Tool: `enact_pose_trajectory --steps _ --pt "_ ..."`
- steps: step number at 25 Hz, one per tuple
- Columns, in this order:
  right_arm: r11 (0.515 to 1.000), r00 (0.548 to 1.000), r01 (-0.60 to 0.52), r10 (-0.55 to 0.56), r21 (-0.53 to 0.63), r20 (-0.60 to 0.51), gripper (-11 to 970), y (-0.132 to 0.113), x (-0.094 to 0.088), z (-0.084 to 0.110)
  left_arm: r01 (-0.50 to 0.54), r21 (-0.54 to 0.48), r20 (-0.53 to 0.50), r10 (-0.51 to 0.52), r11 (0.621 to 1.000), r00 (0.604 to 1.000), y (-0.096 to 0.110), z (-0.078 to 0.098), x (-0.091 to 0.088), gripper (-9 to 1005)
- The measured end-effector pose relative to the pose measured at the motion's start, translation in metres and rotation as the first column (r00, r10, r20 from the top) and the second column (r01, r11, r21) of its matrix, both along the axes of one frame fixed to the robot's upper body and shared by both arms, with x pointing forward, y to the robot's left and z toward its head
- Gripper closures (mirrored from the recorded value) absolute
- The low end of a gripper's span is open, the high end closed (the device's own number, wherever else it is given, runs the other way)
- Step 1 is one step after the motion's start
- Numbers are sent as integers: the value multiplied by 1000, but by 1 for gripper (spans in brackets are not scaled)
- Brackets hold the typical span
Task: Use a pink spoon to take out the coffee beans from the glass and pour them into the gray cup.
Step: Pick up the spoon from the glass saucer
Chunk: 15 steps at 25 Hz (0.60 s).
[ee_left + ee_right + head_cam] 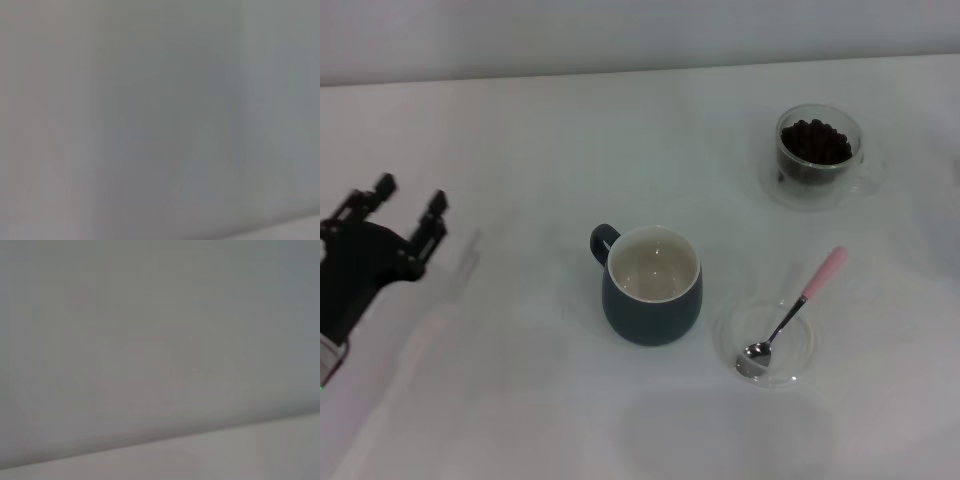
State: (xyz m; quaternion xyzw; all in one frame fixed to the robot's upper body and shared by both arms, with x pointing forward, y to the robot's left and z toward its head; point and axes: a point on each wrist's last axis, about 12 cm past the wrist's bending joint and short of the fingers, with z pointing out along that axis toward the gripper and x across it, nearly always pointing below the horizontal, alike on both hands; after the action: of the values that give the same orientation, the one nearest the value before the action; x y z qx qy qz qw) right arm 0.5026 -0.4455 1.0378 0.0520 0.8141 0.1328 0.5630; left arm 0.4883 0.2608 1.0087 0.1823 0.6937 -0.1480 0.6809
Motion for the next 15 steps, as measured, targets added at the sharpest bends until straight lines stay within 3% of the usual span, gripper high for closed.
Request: enact_pose_trajectory --steps 5,8,15 --pt "975 995 -52 70 215 -77 88 5 -6 2 -86 -13 63 87 996 994 17 6 0 392" --pt "931 990 -73 112 358 -90 88 11 -15 3 -114 -36 103 117 993 988 24 10 -2 393" --pt "860 966 -91 199 502 -165 88 23 -31 -4 -182 -62 137 189 981 972 38 16 3 392"
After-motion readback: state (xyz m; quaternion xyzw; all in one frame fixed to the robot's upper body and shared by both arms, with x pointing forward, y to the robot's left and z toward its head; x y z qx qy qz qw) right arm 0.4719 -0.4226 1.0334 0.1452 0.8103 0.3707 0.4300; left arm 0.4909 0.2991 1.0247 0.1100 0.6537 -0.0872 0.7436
